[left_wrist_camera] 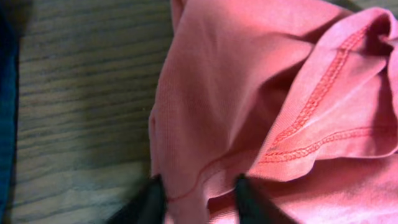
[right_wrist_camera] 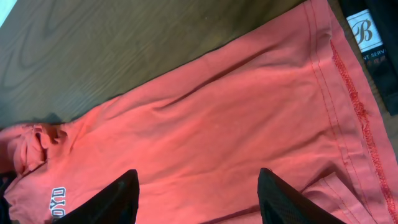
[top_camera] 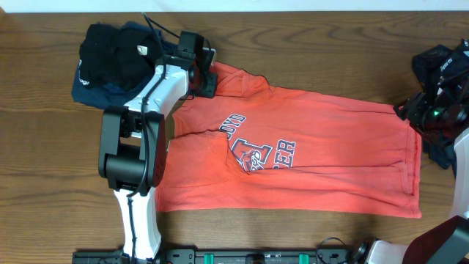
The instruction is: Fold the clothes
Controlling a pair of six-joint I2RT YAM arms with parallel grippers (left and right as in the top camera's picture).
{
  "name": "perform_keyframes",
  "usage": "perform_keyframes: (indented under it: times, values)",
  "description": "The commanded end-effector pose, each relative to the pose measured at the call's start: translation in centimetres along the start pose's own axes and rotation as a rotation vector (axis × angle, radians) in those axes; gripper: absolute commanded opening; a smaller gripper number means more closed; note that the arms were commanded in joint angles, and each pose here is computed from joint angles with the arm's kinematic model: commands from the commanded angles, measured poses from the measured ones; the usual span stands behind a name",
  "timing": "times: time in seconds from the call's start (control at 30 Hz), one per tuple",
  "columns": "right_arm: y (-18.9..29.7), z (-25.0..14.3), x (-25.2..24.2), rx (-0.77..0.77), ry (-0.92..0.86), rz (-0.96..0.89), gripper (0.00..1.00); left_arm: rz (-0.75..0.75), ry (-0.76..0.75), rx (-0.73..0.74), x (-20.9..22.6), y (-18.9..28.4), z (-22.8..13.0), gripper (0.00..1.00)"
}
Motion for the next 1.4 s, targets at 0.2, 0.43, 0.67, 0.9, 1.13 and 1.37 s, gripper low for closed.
perform_keyframes:
  times: [0.2,0.43,0.67,0.9,1.13,1.37]
  values:
    - [0.3,0.4,0.1,-0.021,0.024,-0.017,0.61,-0.065,-0.01,-0.046,-1.7,3.2,2.0,0.06]
    - [-0.4,1.5,-2.2,-0.055,0.026,-0.149,0.62,-0.033,-0.021,-0.219,-1.7,10.3,5.3,0.06]
    - [-3.8,3.9,-3.1,-0.102,0.014,-0.144,0.59,0.001,-0.02,-0.283,-1.5,13.6,5.9,0.06]
    - [-7.3,4.3,-4.0,-0.075,0.001,-0.128,0.57,0.014,-0.026,-0.25,-1.2,13.4,5.2,0.06]
    - [-7.6,3.1,-4.3,-0.02,-0.014,-0.137,0.6,0.037,-0.023,-0.252,-0.9,13.4,5.2,0.08]
    - [-7.3,-0.5,-4.7,0.135,-0.056,-0.16,0.64,0.122,-0.021,-0.266,0.4,13.6,5.4,0.77]
Point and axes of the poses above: each gripper's point midway between its finger pads, its own y axis back along the fingers, its own x axis along the line the jaws close on, z = x × y, the point moved 2 cm from there along y, back along the fingers, and after that the axes turned 7 degrees about y, right-handed, at the moved point
